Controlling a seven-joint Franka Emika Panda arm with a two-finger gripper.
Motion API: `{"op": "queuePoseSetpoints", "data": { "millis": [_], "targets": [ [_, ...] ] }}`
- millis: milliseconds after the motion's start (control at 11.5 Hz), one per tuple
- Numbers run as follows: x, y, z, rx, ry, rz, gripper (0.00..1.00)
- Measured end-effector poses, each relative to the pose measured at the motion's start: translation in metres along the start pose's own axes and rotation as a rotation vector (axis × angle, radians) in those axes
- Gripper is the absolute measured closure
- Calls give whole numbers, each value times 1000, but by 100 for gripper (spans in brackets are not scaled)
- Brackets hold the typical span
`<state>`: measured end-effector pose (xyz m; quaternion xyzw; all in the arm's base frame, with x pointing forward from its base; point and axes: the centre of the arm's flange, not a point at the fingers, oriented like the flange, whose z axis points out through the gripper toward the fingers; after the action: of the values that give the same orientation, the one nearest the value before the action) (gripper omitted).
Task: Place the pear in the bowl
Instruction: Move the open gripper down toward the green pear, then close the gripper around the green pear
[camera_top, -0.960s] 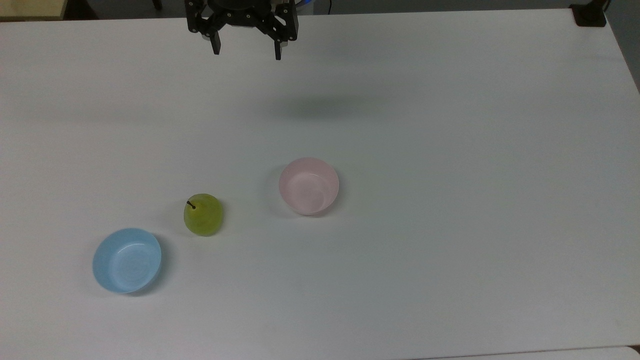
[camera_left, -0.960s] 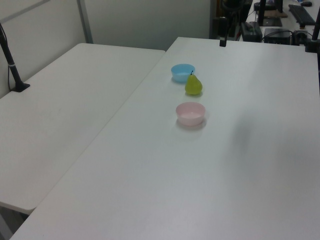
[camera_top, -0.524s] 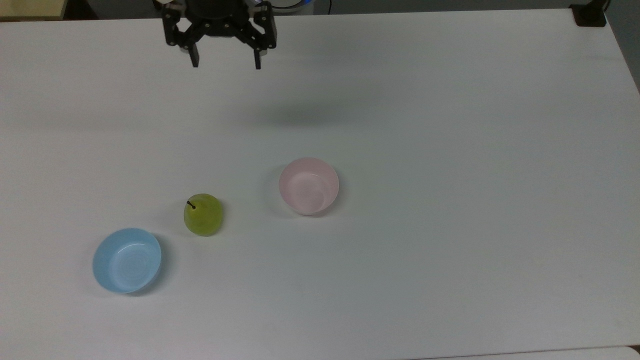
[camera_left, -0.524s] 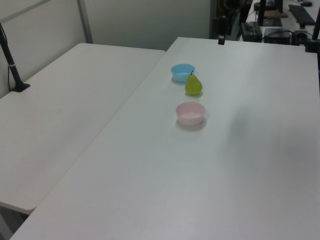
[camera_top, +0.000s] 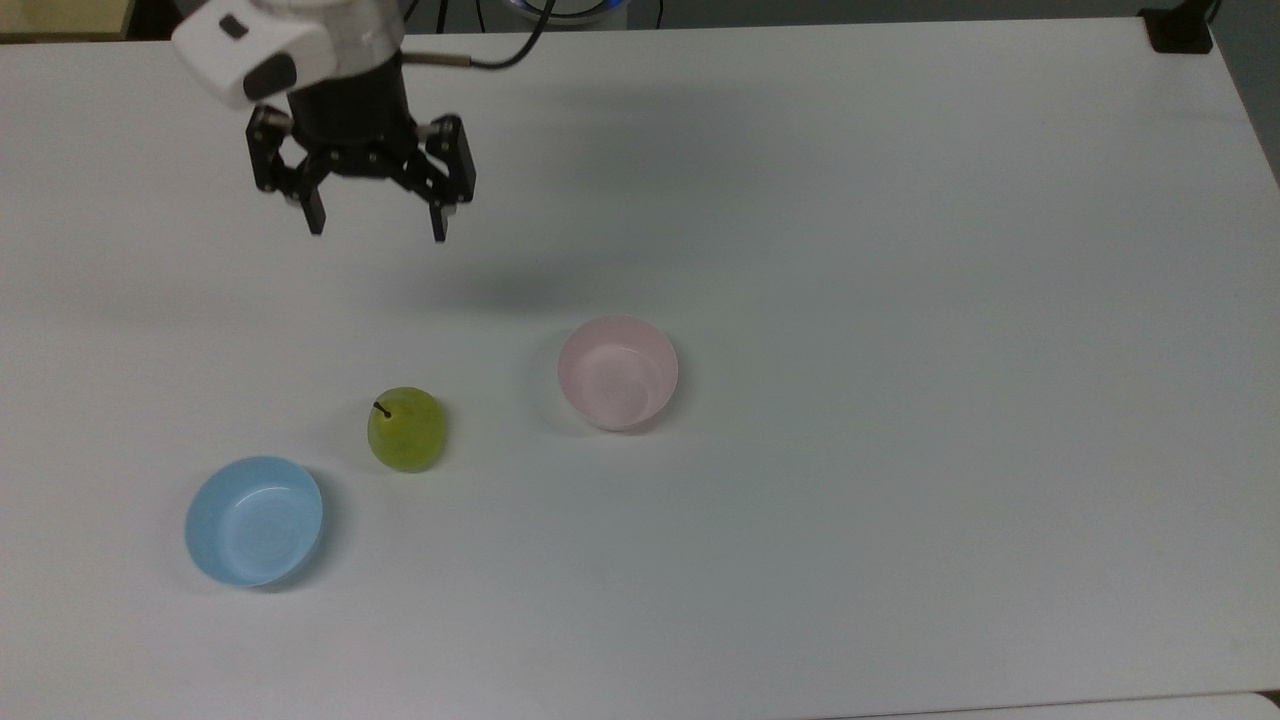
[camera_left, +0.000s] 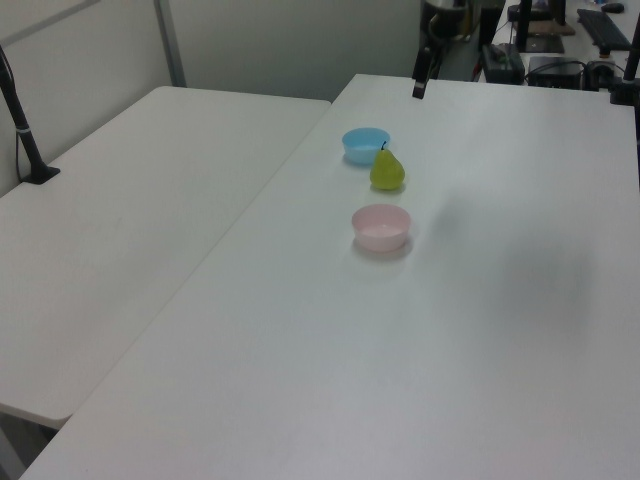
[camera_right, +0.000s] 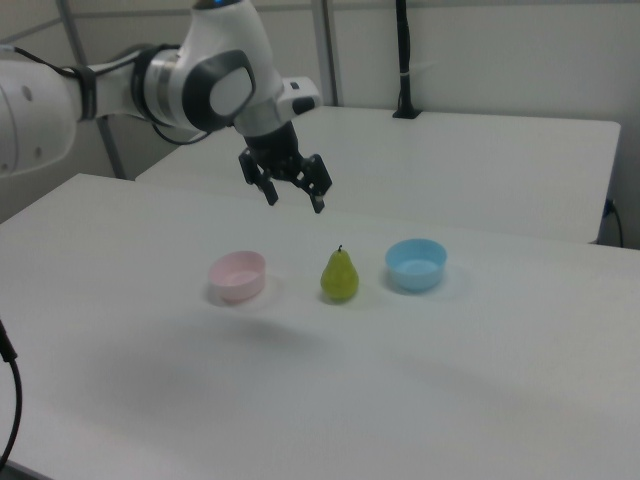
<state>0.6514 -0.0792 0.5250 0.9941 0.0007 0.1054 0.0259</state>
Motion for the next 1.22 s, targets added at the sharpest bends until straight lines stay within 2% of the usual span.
{"op": "queuePoseSetpoints", "data": {
  "millis": [436,873,1222],
  "targets": [
    [19,0,86,-8,34,-3,0],
    [24,2,167,-15,55,-4,0],
    [22,1,193,-19,47,-11,0]
  ]
}}
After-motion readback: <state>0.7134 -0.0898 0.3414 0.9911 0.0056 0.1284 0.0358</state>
